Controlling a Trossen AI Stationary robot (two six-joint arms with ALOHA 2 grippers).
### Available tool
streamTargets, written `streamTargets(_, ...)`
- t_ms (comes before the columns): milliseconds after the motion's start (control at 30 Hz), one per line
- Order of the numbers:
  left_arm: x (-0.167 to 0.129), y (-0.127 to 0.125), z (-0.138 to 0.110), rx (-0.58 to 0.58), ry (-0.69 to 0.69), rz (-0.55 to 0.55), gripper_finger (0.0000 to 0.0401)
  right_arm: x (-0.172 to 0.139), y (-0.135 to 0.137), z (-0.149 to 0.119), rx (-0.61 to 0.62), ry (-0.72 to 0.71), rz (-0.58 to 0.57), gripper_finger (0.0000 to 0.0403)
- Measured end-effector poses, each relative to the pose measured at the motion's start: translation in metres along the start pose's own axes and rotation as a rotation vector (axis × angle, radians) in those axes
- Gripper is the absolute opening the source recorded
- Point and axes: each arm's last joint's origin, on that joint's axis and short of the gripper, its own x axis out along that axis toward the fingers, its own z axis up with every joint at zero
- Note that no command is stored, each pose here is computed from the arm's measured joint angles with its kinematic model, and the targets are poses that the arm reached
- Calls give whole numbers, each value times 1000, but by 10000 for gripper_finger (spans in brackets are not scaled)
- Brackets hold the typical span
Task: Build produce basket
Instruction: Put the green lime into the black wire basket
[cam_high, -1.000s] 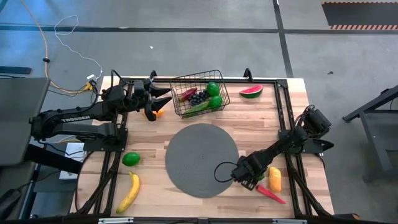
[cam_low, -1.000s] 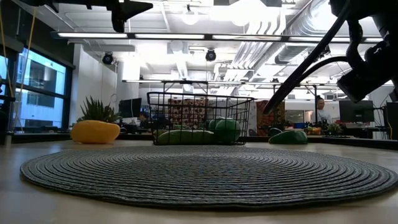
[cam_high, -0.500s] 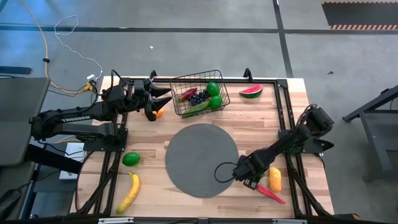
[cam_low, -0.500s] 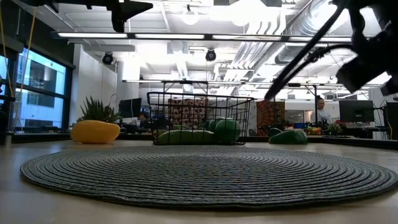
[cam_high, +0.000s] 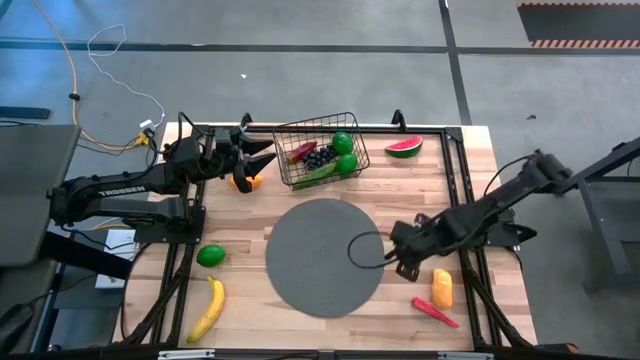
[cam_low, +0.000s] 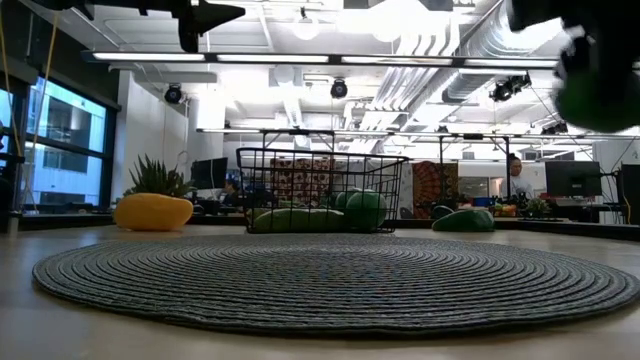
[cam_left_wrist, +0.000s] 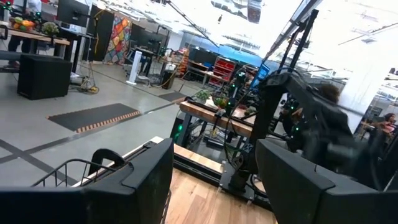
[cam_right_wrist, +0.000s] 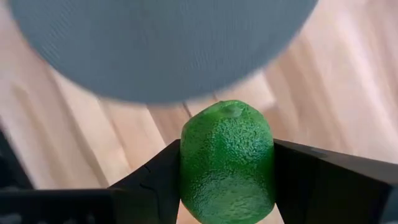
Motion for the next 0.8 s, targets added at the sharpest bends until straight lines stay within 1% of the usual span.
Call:
streamTargets(167, 0, 0, 0, 0, 0, 0, 216, -36, -17, 7, 43, -244, 67, 171)
streamTargets(267, 0, 0, 0, -2, 0, 0, 216, -49, -28, 10, 82, -403, 88, 171)
streamTargets(367, 0, 0, 0, -4, 0, -1, 216, -43, -42, 7, 126, -487, 125, 171)
streamTargets(433, 0, 0, 0, -11, 1, -3, 216, -30, -54, 3, 161, -517, 156, 171)
streamTargets(500, 0, 0, 0, -17, 1, -3, 216, -17, -63, 0, 207, -576, 213, 171)
streamTargets(600, 0, 0, 0, -14, 1, -3, 216, -6, -72, 7, 278, -767, 348, 171)
streamTargets(667, 0, 0, 0, -12, 1, -3, 216, -3, -77, 14, 293, -920, 424, 171)
streamTargets(733, 0, 0, 0, -12, 1, -3, 216, -6, -83, 22, 293, -1063, 464, 171)
streamTargets(800, 0, 0, 0, -29, 2, -3, 216, -13, -89, 30, 275, -1176, 484, 171)
